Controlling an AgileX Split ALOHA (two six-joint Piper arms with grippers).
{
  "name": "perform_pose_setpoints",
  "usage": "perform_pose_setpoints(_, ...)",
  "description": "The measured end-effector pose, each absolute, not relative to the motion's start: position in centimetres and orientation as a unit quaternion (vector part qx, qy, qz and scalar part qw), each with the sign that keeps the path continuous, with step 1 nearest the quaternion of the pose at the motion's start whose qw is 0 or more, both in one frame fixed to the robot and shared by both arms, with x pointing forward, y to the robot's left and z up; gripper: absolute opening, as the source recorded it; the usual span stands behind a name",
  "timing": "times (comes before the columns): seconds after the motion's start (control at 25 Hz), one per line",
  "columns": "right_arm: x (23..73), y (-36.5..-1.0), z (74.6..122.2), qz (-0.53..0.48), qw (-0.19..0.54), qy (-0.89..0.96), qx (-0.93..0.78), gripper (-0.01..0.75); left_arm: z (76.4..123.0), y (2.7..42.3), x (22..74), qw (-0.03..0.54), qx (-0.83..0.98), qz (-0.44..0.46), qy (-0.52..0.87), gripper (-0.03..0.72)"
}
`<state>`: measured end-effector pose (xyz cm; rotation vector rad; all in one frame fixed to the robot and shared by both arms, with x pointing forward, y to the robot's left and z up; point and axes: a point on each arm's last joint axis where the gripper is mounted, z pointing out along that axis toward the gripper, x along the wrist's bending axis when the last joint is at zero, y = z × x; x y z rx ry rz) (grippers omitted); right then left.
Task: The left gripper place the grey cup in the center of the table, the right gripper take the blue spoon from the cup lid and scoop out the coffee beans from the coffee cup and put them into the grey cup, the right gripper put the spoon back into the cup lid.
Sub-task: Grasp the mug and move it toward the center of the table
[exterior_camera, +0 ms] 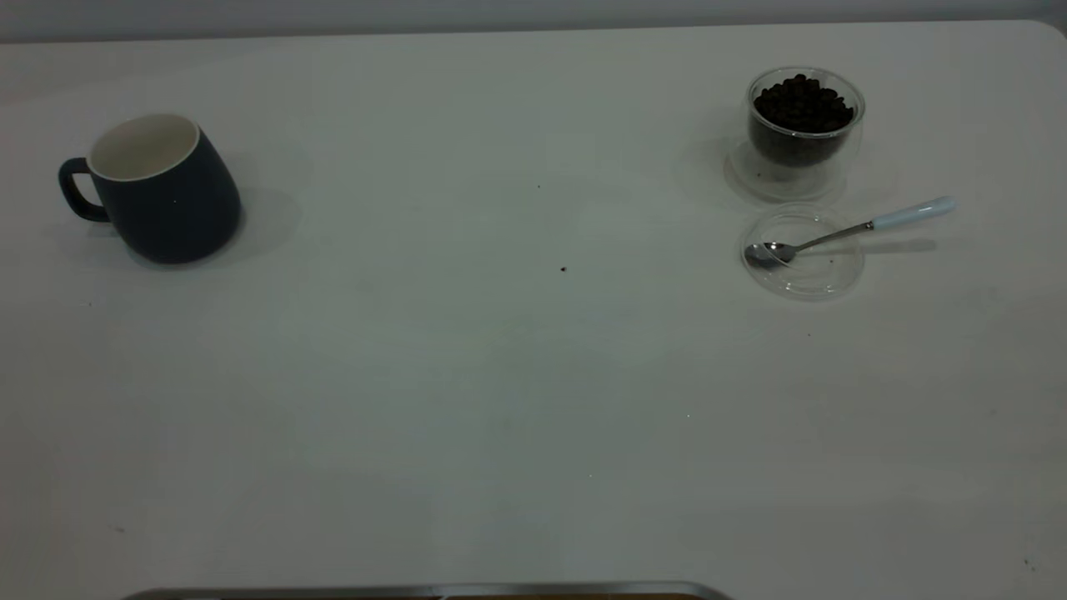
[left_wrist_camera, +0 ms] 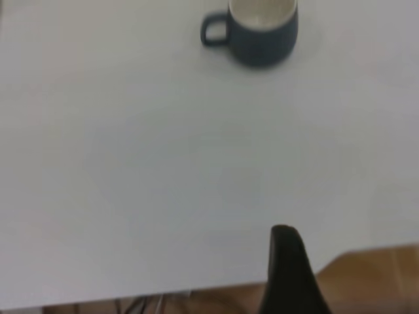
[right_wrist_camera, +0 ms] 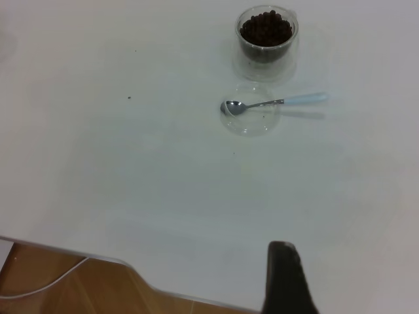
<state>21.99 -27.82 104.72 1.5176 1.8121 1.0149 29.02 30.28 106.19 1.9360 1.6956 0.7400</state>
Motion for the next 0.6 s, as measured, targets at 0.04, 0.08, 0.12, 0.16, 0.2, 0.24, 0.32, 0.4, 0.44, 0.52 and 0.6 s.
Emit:
perform_pose_setpoints(0.04,22.0,-27.8,104.7,0.379,0.281,0.676,0.566,0.532,106.3,30.2,30.1,0.215,0.714,0.258,0.614,0.555)
perform_pose_setpoints(0.08,22.0,-27.8,104.7,0.379,0.281,0.676,0.566,0.532,106.4,30.1,31.4,0.194,0.728,0.244,0.61,0.555)
perform_pose_setpoints(0.12,22.0,-27.8,104.7,0.379,0.281,0.676,0.566,0.532,106.4,30.0,32.7,0.172,0.744,0.229,0.604,0.555)
perform_pose_setpoints(0.16,22.0,-27.8,104.7,0.379,0.281,0.676,0.566,0.532,106.4,30.0,33.7,0.155,0.758,0.22,0.594,0.555)
perform_pose_setpoints(0.2,22.0,-27.8,104.7,0.379,0.281,0.676,0.566,0.532,106.5,29.9,35.0,0.138,0.772,0.21,0.585,0.555)
perform_pose_setpoints(0.24,22.0,-27.8,104.7,0.379,0.281,0.676,0.566,0.532,106.5,29.9,36.2,0.12,0.787,0.203,0.57,0.555)
perform_pose_setpoints(0.32,22.0,-27.8,104.7,0.379,0.281,0.676,0.566,0.532,106.4,29.9,38.2,0.089,0.812,0.194,0.543,0.555)
perform_pose_setpoints(0.4,22.0,-27.8,104.7,0.379,0.281,0.676,0.566,0.532,106.4,30.1,40.3,0.057,0.833,0.191,0.517,0.555)
perform_pose_setpoints(0.44,22.0,-27.8,104.7,0.379,0.281,0.676,0.566,0.532,106.3,30.2,41.3,0.042,0.841,0.193,0.504,0.555)
perform_pose_setpoints(0.52,22.0,-27.8,104.7,0.379,0.281,0.676,0.566,0.532,105.9,30.4,43.5,0.011,0.856,0.191,0.479,0.555)
perform_pose_setpoints(0.6,22.0,-27.8,104.7,0.379,0.281,0.676,0.566,0.532,105.2,30.5,45.7,-0.019,0.874,0.191,0.446,0.555)
